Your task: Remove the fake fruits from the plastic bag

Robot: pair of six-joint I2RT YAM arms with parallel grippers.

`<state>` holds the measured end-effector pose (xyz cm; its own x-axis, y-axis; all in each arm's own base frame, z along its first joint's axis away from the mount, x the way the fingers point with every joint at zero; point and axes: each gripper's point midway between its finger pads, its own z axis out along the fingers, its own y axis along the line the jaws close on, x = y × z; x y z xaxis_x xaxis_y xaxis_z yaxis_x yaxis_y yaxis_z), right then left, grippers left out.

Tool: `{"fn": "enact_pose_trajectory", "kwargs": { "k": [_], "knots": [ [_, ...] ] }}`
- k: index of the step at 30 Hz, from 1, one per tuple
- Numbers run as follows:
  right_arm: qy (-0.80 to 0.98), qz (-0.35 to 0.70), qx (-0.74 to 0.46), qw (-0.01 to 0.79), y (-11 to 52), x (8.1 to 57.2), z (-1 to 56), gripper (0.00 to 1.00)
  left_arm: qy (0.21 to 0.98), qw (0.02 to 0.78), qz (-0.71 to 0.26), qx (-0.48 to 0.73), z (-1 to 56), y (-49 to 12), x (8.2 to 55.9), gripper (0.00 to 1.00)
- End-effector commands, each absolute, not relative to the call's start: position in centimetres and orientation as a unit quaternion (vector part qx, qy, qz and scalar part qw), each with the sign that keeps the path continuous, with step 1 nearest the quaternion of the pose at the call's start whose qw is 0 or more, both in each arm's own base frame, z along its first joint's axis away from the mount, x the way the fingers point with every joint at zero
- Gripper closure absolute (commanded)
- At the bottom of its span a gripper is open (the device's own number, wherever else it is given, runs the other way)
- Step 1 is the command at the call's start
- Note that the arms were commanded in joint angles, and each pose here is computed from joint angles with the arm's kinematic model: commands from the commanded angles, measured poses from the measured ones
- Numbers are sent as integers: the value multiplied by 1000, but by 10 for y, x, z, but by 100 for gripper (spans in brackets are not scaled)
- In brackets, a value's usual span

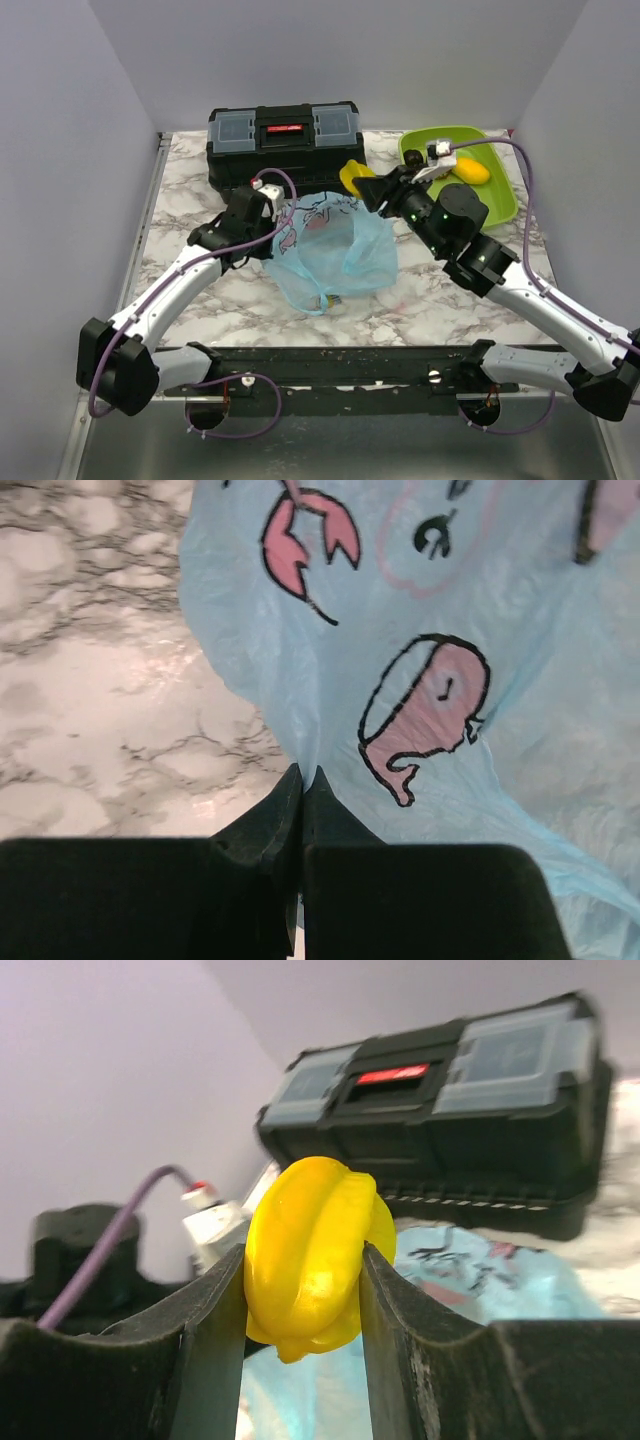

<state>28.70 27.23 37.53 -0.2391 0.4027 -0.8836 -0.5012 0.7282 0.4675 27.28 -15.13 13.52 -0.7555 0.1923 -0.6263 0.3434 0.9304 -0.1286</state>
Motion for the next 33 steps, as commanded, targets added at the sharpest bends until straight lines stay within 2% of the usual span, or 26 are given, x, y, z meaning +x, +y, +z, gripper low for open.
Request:
{"fn": "enact_pose_trajectory", "kwargs": {
  "k": [1, 5, 10, 18, 19, 21, 24, 27, 33],
  "knots": [
    [702, 237, 53, 669, 214, 311, 370, 86, 916, 392, -47, 68, 165, -114, 291, 100],
    [720, 108, 98, 679, 172, 325, 336, 88, 906, 422, -13, 17, 174, -92, 295, 100],
    [746, 39, 109, 656, 146, 348, 295, 88, 903, 429, 16, -13, 175, -76, 297, 100],
    [788, -112, 136, 589, 80, 384, 214, 88, 905, 425, 5, -21, 178, -74, 298, 100],
    [794, -125, 135, 580, 75, 387, 204, 88, 902, 430, -1, -21, 181, -75, 299, 98],
    [803, -149, 137, 561, 63, 393, 188, 88, 899, 437, -10, -23, 183, -75, 298, 83],
    [816, -158, 140, 538, 52, 402, 166, 88, 898, 439, -24, -15, 186, -79, 297, 69],
    [830, -143, 143, 520, 52, 410, 150, 88, 899, 437, -31, -6, 185, -82, 296, 59],
    [846, -103, 154, 500, 57, 434, 126, 88, 893, 445, -64, 24, 192, -93, 292, 44]
  ]
}}
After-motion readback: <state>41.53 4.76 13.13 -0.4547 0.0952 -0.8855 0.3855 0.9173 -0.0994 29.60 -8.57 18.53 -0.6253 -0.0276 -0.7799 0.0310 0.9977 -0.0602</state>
